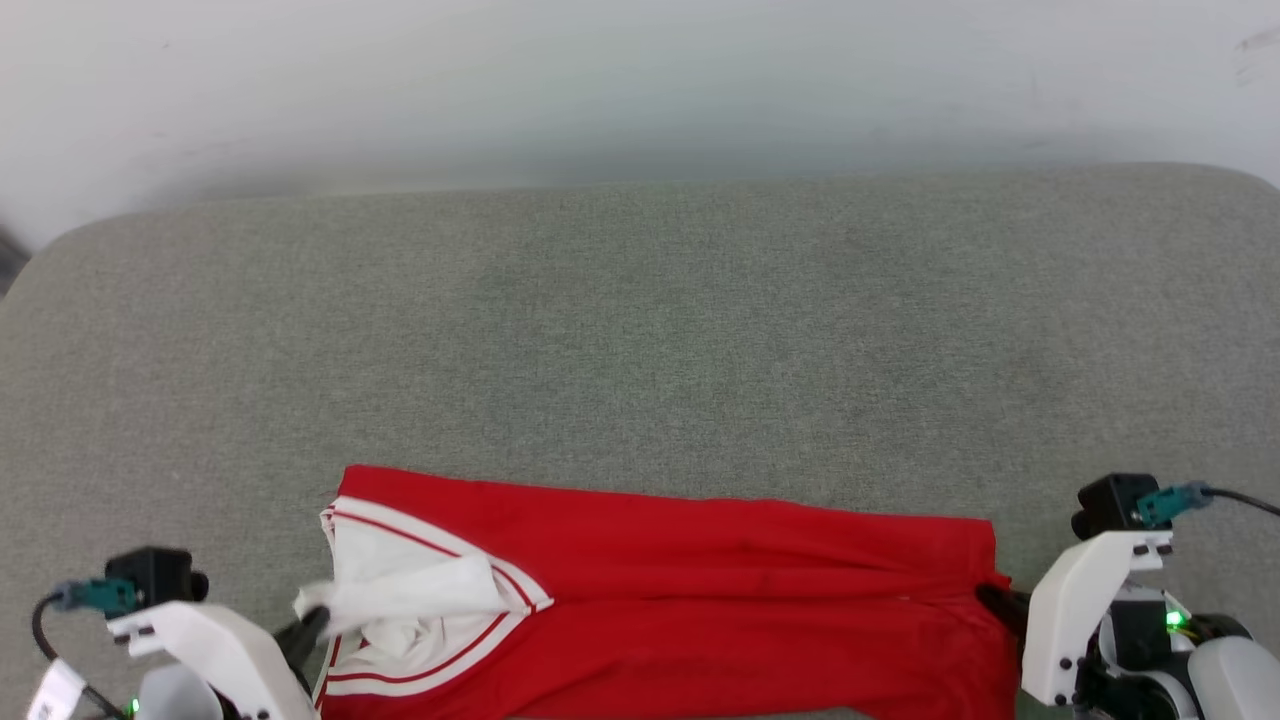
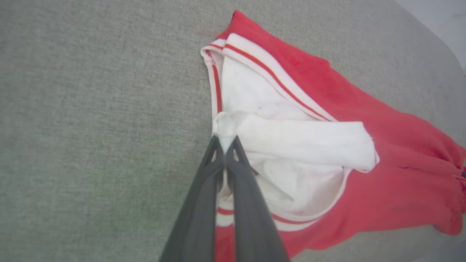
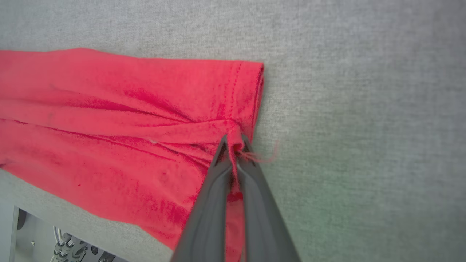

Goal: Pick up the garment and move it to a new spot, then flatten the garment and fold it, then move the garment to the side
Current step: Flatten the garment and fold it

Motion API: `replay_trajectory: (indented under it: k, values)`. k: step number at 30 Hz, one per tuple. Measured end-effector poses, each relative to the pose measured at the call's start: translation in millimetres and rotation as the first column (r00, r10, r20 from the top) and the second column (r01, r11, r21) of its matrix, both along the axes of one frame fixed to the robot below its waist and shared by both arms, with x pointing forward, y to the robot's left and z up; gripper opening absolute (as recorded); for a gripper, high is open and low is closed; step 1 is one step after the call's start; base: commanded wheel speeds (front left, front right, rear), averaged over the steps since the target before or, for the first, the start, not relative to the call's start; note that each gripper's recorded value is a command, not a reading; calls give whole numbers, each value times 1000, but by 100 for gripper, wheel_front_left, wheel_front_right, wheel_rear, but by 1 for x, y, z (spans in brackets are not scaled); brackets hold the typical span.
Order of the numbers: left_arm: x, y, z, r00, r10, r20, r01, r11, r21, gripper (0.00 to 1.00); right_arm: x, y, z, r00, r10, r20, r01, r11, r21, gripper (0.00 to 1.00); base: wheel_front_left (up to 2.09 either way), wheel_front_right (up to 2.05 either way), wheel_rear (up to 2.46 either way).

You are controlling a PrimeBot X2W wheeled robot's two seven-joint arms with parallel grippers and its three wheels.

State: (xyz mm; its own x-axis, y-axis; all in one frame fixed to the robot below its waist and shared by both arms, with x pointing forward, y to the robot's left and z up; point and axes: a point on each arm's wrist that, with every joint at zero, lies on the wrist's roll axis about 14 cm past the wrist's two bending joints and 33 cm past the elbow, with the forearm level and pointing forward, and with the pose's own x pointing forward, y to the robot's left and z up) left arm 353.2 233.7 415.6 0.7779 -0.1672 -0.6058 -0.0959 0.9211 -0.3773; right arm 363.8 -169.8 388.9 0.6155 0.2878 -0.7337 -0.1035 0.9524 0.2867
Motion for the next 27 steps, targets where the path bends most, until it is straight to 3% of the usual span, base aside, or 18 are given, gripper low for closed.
replay_trajectory:
  k: [4,5,6,7,8,9,10,11,15,20,27]
  values:
    - [-23,-5,-18,997,30,-65,-32,999,-39,0,-14,-3,-7,1000,-25,-11,25,1000,10,0,0,0,0]
    - [-27,-5,-21,997,37,-73,-40,998,-42,0,-16,-3,-8,999,-30,-12,30,999,10,7,0,0,0]
    - [-30,-5,-24,996,41,-83,-44,998,-42,0,-20,-3,-10,999,-33,-16,33,999,12,47,0,0,0]
    - [-33,-5,-27,994,48,-95,-53,998,-47,0,-23,-3,-12,999,-39,-17,40,999,17,100,0,0,0]
    - [-35,-7,-29,994,50,-98,-56,997,-52,0,-25,-2,-12,999,-44,-15,45,999,23,100,0,0,0]
    - [-35,-7,-28,995,61,-82,-65,997,-52,20,-27,-1,-12,999,-51,-8,51,998,28,100,0,0,0]
    - [-34,-6,-27,995,73,-65,-76,996,-49,75,-28,-2,-11,998,-57,3,57,998,30,100,0,0,0]
    - [-35,-7,-26,996,73,-57,-76,996,-45,100,-29,-2,-11,998,-63,12,63,997,34,100,0,0,0]
    - [-35,-11,-15,999,48,15,-48,999,-2,100,-35,0,-2,994,-84,71,81,995,51,100,0,0,0]
    - [-21,-13,22,980,28,197,-43,996,74,100,-31,-4,26,981,-97,170,88,995,55,100,0,0,0]
    - [-6,-17,90,863,16,506,-111,981,159,100,-27,-28,57,963,-128,236,128,992,16,100,0,0,0]
